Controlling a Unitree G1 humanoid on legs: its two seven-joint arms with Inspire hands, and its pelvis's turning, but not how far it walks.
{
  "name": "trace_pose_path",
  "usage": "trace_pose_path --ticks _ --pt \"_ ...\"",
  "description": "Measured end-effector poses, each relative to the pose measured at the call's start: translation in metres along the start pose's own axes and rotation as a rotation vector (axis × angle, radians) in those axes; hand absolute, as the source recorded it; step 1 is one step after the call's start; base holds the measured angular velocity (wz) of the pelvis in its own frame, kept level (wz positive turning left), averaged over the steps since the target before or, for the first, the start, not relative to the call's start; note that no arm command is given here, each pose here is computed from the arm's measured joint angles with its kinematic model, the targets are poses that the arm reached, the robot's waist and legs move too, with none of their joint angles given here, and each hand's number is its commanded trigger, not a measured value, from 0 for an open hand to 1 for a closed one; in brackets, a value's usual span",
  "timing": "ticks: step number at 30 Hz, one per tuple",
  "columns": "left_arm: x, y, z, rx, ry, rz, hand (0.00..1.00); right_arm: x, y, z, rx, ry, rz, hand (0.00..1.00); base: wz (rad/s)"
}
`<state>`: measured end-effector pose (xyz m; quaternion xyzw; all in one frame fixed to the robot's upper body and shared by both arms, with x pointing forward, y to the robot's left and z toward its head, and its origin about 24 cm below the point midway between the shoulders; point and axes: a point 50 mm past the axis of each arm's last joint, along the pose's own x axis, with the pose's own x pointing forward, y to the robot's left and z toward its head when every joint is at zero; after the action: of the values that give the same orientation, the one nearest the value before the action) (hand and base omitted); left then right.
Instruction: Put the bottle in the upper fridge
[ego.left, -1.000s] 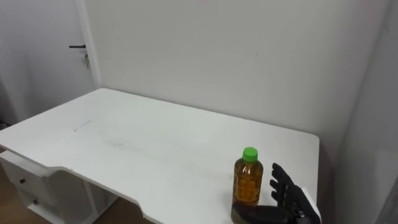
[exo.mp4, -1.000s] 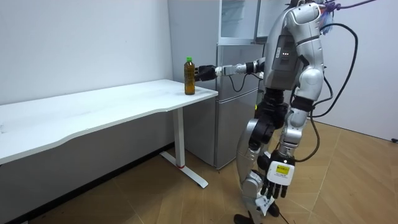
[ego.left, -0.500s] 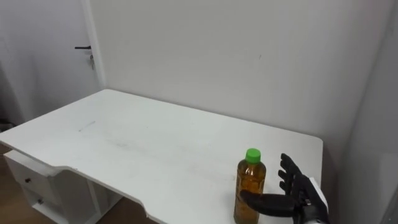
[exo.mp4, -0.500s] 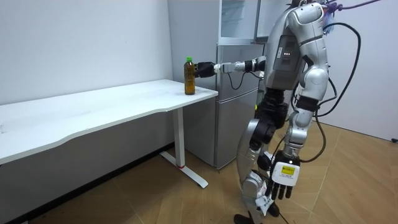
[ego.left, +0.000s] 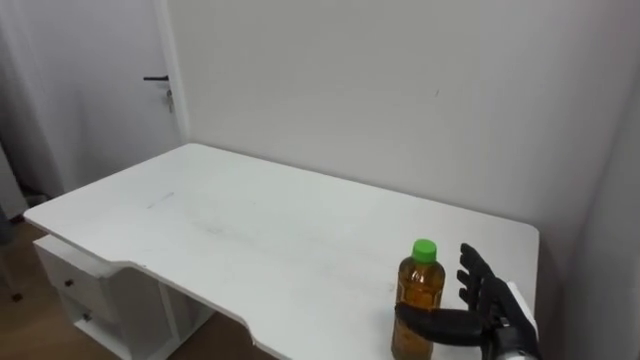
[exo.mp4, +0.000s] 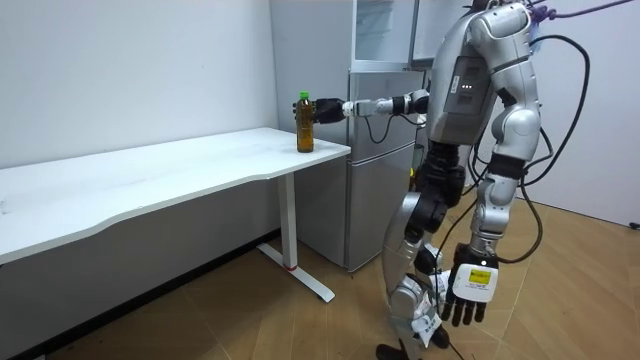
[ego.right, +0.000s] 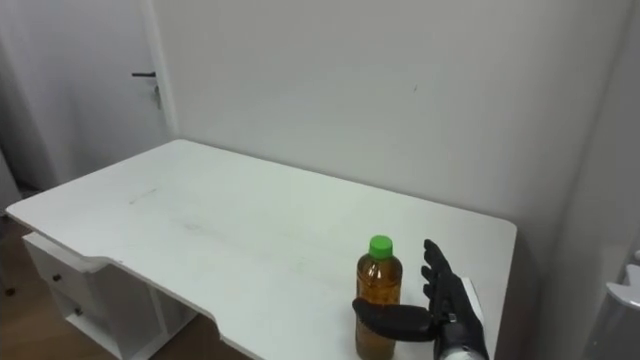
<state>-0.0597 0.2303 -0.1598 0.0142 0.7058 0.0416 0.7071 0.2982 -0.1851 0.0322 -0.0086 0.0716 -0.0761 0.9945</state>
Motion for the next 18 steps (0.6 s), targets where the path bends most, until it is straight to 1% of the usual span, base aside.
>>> trace_pose_path --ticks 4,6,10,13,18 --pt "0.000 0.000 0.000 -0.016 -0.006 -0.001 0.00 0.001 -0.001 -0.001 -0.003 0.007 0.001 0.00 0.00" --pt "-0.001 0.001 0.004 -0.020 -0.025 0.003 0.00 0.005 -0.007 -0.006 -0.024 0.036 -0.006 0.00 0.05" --pt "-0.001 0.001 0.011 -0.048 -0.057 -0.001 0.00 0.009 -0.016 -0.005 -0.056 0.038 -0.026 0.00 0.12" --pt "-0.002 0.006 0.013 -0.062 -0.065 0.001 0.00 0.010 -0.022 -0.002 -0.074 0.035 -0.020 0.00 0.14" --pt "-0.004 0.016 0.012 -0.079 -0.073 0.012 0.00 0.028 -0.031 0.008 -0.090 0.048 -0.045 0.00 0.13"
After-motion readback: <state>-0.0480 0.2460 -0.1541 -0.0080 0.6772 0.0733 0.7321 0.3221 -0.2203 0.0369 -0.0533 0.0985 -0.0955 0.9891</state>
